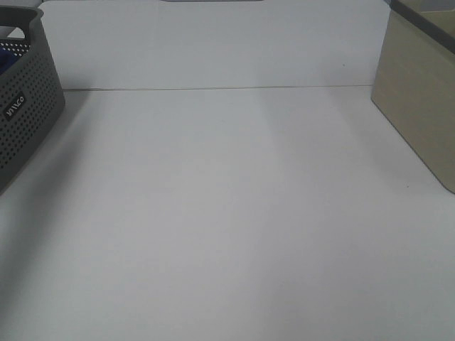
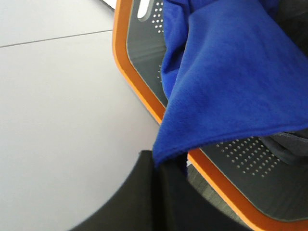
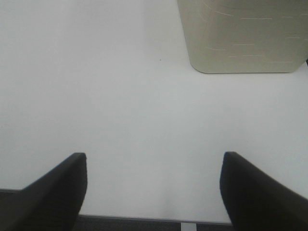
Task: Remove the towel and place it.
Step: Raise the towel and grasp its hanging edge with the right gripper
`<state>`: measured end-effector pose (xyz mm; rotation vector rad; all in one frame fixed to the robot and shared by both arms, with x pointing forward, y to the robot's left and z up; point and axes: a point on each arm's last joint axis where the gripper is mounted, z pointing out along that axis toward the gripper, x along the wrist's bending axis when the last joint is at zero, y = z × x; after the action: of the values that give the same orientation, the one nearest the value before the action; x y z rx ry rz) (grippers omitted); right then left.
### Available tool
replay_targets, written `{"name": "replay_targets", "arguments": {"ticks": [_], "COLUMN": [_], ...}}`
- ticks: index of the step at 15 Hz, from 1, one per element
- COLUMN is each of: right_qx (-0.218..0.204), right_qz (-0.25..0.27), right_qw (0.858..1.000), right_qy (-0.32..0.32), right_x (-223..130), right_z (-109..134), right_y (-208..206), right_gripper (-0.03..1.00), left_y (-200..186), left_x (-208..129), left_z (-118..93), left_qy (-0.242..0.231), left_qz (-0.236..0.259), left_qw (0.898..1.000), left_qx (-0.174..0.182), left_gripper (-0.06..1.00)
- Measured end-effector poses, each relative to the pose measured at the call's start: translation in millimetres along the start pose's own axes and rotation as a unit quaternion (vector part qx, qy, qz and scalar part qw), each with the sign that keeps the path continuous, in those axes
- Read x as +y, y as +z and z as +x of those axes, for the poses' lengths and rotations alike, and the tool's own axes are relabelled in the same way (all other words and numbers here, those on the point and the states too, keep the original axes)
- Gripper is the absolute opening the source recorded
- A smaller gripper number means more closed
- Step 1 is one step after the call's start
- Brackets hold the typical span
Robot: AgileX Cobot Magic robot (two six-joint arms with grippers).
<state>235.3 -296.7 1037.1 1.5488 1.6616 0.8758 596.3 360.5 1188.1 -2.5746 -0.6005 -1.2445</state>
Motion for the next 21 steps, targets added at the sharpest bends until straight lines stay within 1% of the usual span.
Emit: {"name": "replay_targets", "arguments": {"ticks": [1,2,4,6,7,9,10,11,12,14,16,17,19,20,21], "right_qx": [0.000,0.000,0.000,0.000,0.003,0.022,0.039,0.064,0.109,0.165,0.233,0.267,0.332,0.350,0.387], "right_qz": [0.000,0.000,0.000,-0.001,-0.001,-0.016,-0.030,-0.044,-0.063,-0.066,-0.056,-0.048,-0.061,-0.063,-0.068], "right_qw": [1.000,1.000,1.000,1.000,1.000,1.000,0.999,0.997,0.992,0.984,0.969,0.960,0.936,0.930,0.916], "right_qy": [0.000,0.000,0.000,0.000,0.001,0.010,0.012,0.010,0.002,-0.024,-0.056,-0.068,-0.095,-0.096,-0.087], "right_x": [0.0,0.0,0.0,0.1,0.1,3.5,8.9,17.8,33.7,54.1,71.5,78.9,91.7,94.2,98.3], "right_z": [0.0,0.0,0.0,0.1,0.5,4.0,6.8,10.8,17.9,26.4,36.1,40.6,49.1,51.3,55.6], "right_y": [0.0,0.0,0.0,0.0,0.0,-1.4,-1.5,1.9,9.8,27.9,51.7,67.1,97.1,106.0,123.2], "right_gripper": [0.75,0.75,0.75,0.75,0.75,0.75,0.75,0.75,0.75,0.75,0.75,0.75,0.75,0.75,0.75], "left_y": [-6.4,-27.4,-45.1,-67.5,-72.5,-100.7,-113.2,-124.8,-140.4,-157.4,-173.7,-181.2,-197.3,-200.5,-206.5], "left_x": [1.3,11.0,21.6,38.1,41.9,61.9,73.2,82.9,96.6,117.1,135.2,143.0,157.9,160.5,165.2], "left_z": [1.1,4.5,9.4,18.7,20.4,27.2,26.7,25.8,22.3,12.1,0.9,-4.8,-17.4,-20.2,-26.5], "left_qy": [0.000,0.011,0.021,0.021,0.021,0.032,0.038,0.045,0.060,0.091,0.116,0.125,0.143,0.147,0.155], "left_qz": [-0.005,-0.027,-0.046,-0.078,-0.085,-0.123,-0.145,-0.165,-0.188,-0.213,-0.241,-0.257,-0.289,-0.294,-0.303], "left_qw": [1.000,0.999,0.997,0.992,0.991,0.983,0.978,0.973,0.966,0.957,0.946,0.941,0.930,0.928,0.925], "left_qx": [0.007,0.037,0.062,0.094,0.101,0.136,0.146,0.155,0.165,0.175,0.181,0.180,0.178,0.175,0.168], "left_gripper": [0.00,0.00,0.00,0.00,0.00,0.00,0.00,0.00,0.00,0.00,0.00,0.00,0.00,0.00,0.00]}}
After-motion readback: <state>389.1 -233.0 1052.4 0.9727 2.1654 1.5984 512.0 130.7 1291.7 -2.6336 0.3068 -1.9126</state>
